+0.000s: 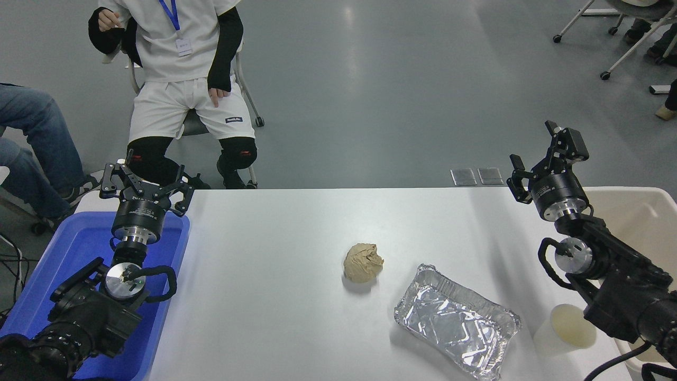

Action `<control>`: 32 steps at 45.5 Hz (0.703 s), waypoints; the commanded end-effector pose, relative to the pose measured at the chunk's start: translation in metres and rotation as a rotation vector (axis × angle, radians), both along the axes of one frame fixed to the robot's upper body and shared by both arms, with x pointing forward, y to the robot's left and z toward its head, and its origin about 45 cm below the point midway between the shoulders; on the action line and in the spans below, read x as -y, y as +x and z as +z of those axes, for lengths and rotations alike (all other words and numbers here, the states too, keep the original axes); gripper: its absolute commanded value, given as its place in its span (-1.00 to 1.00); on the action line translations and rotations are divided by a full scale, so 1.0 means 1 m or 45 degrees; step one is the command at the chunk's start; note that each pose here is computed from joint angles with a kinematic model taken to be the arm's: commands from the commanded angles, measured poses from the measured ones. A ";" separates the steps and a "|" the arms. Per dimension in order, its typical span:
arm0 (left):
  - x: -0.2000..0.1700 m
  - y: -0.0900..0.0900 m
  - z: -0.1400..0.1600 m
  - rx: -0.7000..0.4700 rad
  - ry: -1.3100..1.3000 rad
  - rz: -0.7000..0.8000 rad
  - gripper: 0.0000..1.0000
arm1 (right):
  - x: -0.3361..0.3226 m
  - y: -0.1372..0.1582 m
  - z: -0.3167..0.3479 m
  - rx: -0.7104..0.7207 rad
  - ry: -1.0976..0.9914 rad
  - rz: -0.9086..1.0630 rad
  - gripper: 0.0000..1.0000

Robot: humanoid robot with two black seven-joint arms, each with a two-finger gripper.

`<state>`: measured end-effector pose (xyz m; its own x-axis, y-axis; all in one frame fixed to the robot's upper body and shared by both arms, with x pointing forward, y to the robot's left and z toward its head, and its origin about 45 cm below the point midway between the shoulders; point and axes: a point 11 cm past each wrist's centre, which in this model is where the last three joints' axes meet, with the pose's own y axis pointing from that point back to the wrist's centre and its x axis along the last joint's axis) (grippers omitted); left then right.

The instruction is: Pick up paper cup place in dustbin

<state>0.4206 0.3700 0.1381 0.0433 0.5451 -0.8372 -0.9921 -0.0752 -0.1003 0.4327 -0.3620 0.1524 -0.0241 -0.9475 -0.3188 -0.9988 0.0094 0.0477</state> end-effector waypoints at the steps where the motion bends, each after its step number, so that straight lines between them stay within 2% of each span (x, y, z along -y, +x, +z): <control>1: 0.000 0.000 0.000 0.000 0.000 -0.001 0.98 | -0.001 0.000 -0.001 -0.003 0.002 0.002 1.00; 28: 0.000 0.000 0.000 0.000 -0.002 0.001 0.98 | -0.003 0.003 0.004 0.009 -0.008 0.012 1.00; 32: 0.000 0.000 0.000 0.000 0.001 0.001 0.98 | -0.007 0.015 0.020 0.051 -0.012 0.025 1.00</control>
<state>0.4206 0.3702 0.1382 0.0430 0.5446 -0.8376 -0.9920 -0.0762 -0.1004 0.4362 -0.3604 0.1570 -0.0155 -0.9491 -0.3145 -0.9992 0.0034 0.0390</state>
